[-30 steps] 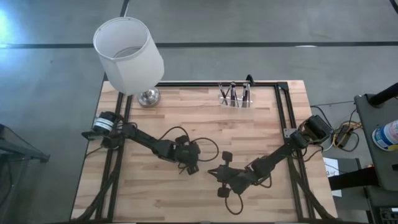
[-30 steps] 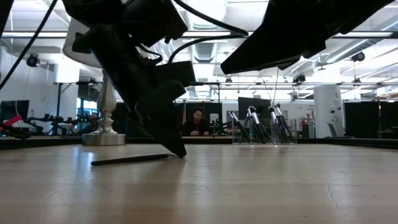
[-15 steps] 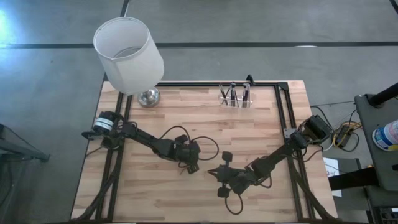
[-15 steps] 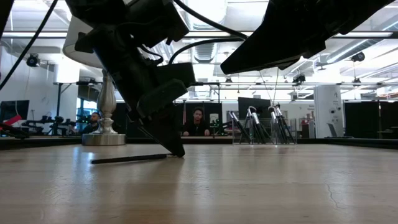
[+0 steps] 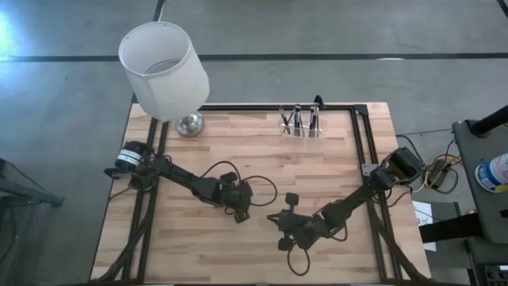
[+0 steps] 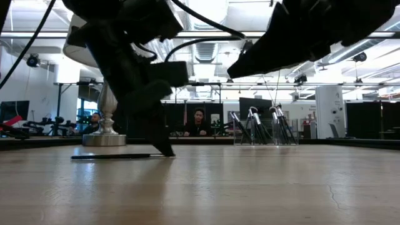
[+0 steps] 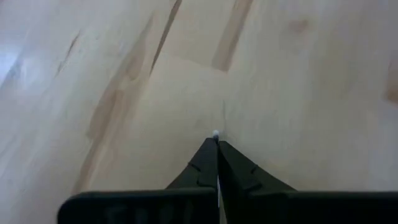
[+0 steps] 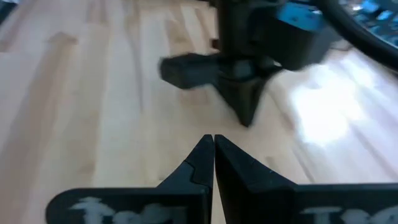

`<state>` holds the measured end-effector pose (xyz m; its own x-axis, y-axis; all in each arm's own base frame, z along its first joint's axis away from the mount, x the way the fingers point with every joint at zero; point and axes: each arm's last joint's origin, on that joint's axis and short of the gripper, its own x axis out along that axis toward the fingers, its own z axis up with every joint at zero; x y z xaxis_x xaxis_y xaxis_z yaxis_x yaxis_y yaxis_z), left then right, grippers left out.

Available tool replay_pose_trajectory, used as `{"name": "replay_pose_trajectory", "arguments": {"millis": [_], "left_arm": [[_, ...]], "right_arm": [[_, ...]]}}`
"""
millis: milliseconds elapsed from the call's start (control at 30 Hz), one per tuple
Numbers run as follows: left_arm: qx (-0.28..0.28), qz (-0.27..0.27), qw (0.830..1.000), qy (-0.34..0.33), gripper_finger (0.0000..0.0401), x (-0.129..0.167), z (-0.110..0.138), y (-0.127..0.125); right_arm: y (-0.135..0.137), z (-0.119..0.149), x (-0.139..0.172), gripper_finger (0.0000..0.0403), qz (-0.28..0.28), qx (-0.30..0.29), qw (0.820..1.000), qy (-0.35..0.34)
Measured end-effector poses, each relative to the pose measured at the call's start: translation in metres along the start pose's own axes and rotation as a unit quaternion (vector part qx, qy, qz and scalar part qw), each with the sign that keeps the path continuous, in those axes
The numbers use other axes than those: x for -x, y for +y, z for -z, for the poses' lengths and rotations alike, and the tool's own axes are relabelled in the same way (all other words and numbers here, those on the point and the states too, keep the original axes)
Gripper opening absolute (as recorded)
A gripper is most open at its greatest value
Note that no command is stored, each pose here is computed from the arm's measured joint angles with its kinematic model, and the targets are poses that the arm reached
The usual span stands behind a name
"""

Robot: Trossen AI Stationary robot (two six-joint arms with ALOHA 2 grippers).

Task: Put items in baskets/containers
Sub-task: Put the eyeshadow brush into the transparent organizer

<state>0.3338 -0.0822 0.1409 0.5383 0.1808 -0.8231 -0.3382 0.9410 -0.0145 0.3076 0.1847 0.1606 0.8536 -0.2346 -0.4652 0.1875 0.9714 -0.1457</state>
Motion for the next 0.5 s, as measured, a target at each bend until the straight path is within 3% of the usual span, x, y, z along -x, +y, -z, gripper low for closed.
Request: {"name": "replay_pose_trajectory", "arguments": {"millis": [200, 333, 500], "left_arm": [[-0.011, 0.003, 0.999, -0.038, 0.0, 0.021, -0.004, -0.007], [-0.018, -0.002, 0.997, -0.073, 0.0, 0.033, -0.006, -0.014], [-0.011, 0.012, 0.99, -0.137, 0.0, 0.048, -0.01, -0.02]], "right_arm": [[-0.001, 0.013, 0.005, 0.0009, 0.028, 0.009, 1.0, 0.0], [-0.006, 0.028, 0.005, 0.0009, 0.027, -0.023, 0.999, -0.014], [-0.018, 0.044, 0.009, 0.0009, -0.004, -0.087, 0.992, -0.093]]}}
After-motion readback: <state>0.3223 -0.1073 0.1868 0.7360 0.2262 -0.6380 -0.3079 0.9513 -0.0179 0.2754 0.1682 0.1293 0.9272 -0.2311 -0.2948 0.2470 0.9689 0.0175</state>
